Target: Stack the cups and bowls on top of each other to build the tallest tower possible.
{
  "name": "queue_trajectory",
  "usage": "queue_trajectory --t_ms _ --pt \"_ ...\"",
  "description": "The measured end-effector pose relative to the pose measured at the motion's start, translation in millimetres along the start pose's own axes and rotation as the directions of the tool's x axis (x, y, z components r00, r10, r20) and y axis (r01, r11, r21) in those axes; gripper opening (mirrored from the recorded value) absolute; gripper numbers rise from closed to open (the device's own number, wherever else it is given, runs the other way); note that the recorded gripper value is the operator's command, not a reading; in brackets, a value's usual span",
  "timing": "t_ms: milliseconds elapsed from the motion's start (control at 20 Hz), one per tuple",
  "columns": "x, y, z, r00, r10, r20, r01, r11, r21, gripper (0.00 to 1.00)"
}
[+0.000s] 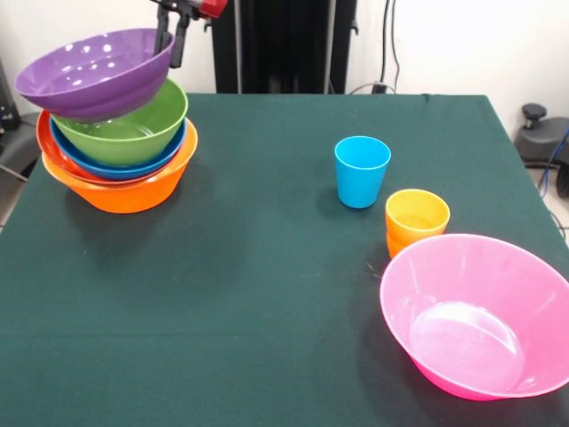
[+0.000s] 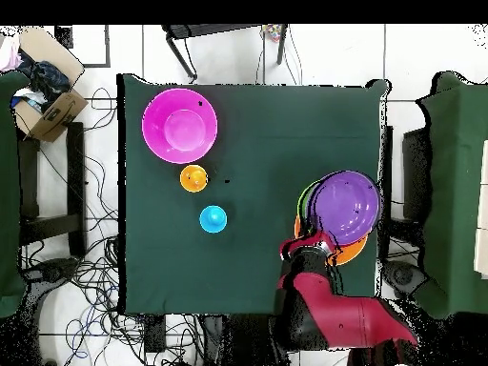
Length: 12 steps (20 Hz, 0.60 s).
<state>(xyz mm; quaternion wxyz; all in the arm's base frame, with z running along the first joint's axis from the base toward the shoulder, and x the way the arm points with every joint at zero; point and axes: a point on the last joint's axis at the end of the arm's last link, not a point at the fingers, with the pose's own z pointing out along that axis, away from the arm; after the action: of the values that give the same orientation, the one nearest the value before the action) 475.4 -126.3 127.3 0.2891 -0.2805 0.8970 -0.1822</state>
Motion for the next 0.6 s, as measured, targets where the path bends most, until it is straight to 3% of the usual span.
queue_trajectory --t_ms 600 --pt "7.4 17.9 3.1 0.9997 -0.011 -0.021 0.011 0.9995 -0.028 0.00"
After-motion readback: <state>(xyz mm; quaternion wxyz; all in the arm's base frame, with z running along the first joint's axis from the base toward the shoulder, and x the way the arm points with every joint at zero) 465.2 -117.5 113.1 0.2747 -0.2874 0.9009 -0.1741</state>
